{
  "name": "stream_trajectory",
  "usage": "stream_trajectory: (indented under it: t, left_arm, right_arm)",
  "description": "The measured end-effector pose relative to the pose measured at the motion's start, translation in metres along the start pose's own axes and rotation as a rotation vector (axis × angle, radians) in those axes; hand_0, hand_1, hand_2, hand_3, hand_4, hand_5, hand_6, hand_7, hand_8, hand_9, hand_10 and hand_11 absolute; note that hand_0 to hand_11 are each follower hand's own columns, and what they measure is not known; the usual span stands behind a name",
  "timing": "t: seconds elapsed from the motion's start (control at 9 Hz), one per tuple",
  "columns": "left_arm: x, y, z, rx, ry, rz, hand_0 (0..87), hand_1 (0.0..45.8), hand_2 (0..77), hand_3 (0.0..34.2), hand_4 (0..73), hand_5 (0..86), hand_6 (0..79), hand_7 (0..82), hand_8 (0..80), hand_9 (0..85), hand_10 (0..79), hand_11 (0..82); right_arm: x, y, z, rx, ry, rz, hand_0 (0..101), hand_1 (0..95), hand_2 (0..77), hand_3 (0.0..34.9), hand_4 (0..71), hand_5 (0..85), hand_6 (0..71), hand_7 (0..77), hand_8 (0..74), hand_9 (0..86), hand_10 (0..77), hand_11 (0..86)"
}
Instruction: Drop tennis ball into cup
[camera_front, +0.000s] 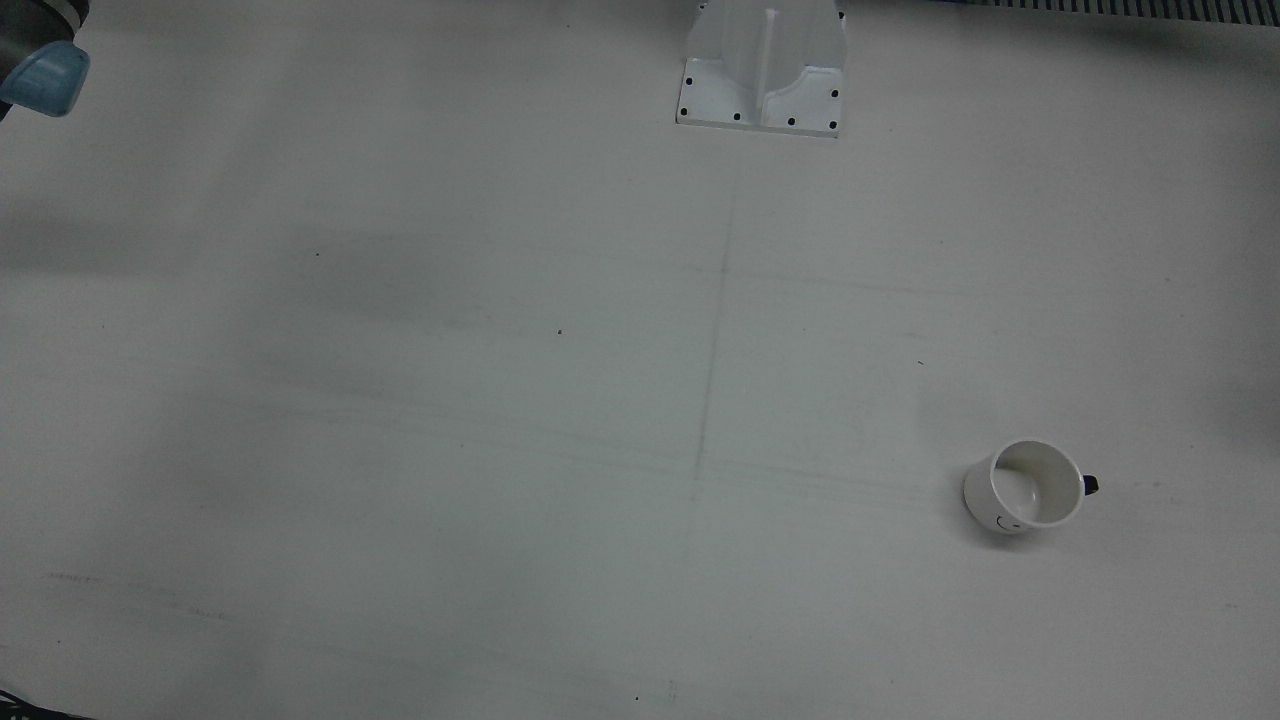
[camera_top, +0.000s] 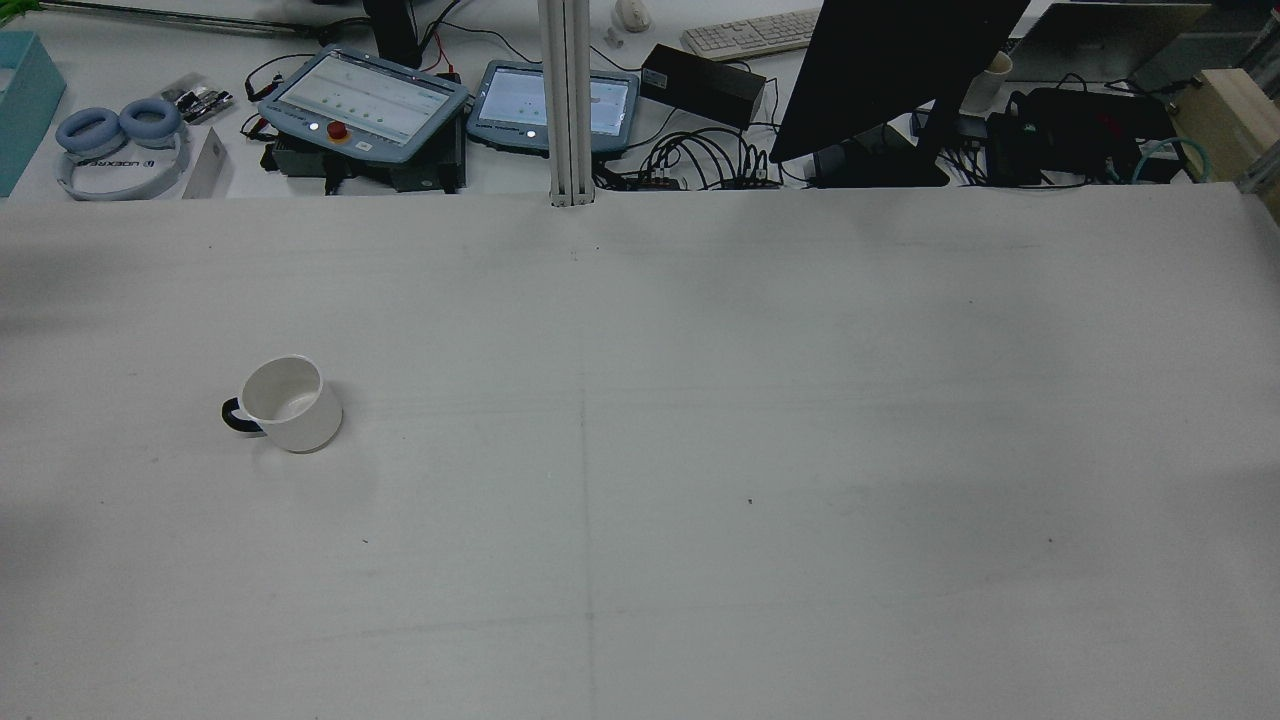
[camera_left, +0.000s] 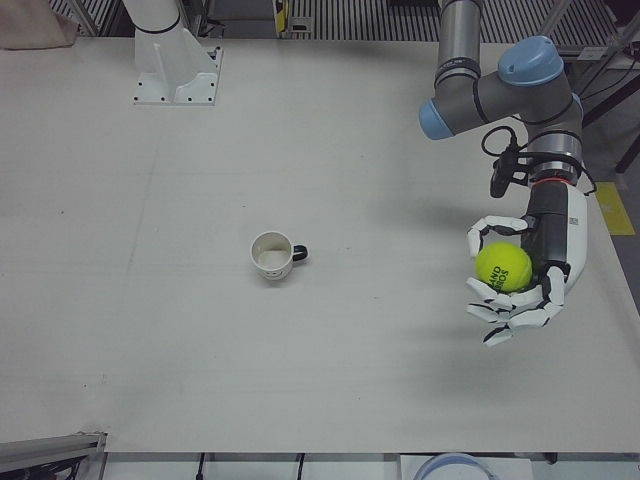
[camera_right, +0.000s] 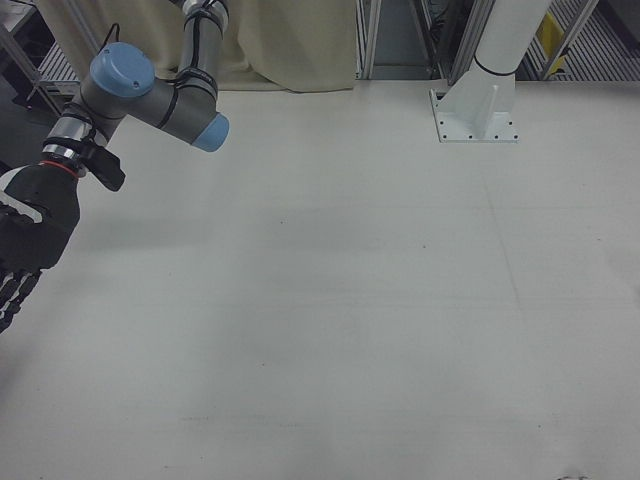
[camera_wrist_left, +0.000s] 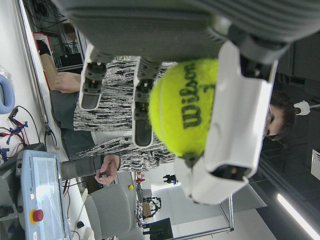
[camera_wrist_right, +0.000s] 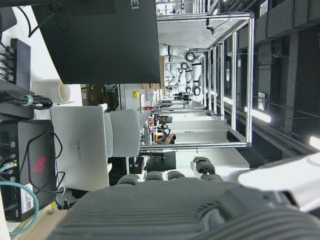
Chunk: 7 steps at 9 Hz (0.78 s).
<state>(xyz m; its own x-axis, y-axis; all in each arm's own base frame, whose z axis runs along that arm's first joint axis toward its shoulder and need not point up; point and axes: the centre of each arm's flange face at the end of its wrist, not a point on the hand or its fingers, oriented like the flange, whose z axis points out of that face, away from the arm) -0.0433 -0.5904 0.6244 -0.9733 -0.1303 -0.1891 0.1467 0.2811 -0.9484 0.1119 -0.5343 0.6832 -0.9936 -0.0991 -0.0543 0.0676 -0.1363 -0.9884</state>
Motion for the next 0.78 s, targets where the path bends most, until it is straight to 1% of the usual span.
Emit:
stream_trajectory:
  t: [0.11,0.22,0.33,0.44,0.56,0.67,0.78]
  left_arm:
    - [0.0,0.0,0.0,0.0,0.0,0.0,80.6,13.6,52.9,27.7,4.9,29.5,61.6,35.5,38.2,34.4,12.0,22.4]
    - [0.0,0.0,0.0,0.0,0.0,-0.001,80.5,13.1,54.0,27.8,4.9,31.1,62.2,35.5,39.3,34.4,12.0,22.4]
    - [0.001,0.001,0.0,-0.002,0.001,-0.001,80.4,13.1,54.0,27.9,4.9,29.5,62.7,35.5,38.7,34.4,12.0,22.4]
    - [0.002,0.004,0.001,-0.011,0.003,0.0,80.5,13.1,54.0,27.9,4.9,30.5,62.7,35.5,38.7,34.4,12.0,22.4]
    - [0.002,0.011,0.003,-0.026,0.005,0.001,80.5,13.1,54.0,27.9,4.9,30.5,62.7,35.5,38.7,34.4,12.0,22.4]
    - [0.001,0.021,0.007,-0.048,0.004,0.002,80.4,12.5,55.6,27.9,4.9,33.3,62.7,35.5,40.4,34.4,12.0,22.4]
    - [0.0,0.034,0.011,-0.075,0.001,0.003,80.3,12.5,54.5,28.0,4.9,32.7,62.7,35.5,40.4,34.4,12.0,22.4]
  right_arm:
    - [0.0,0.0,0.0,0.0,0.001,0.0,0,0.5,0.5,0.0,0.0,0.0,0.0,0.5,0.0,0.0,0.0,0.5]
    - [0.0,0.0,0.0,0.0,0.0,0.0,0,0.5,0.5,0.0,0.0,0.0,0.0,0.5,0.0,0.0,0.0,0.5]
    - [0.0,0.0,0.0,0.0,0.0,0.0,0,0.5,0.5,0.0,0.0,0.0,0.0,0.5,0.0,0.0,0.0,0.5]
    - [0.0,0.0,0.0,0.0,0.0,0.0,0,0.5,0.5,0.0,0.0,0.0,0.0,0.5,0.0,0.0,0.0,0.5]
    - [0.0,0.0,0.0,0.0,0.0,0.0,0,0.5,0.5,0.0,0.0,0.0,0.0,0.5,0.0,0.0,0.0,0.5]
    - [0.0,0.0,0.0,0.0,0.0,0.0,0,0.5,0.5,0.0,0.0,0.0,0.0,0.5,0.0,0.0,0.0,0.5]
    - [0.0,0.0,0.0,0.0,0.001,0.0,0,0.5,0.5,0.0,0.0,0.0,0.0,0.5,0.0,0.0,0.0,0.5]
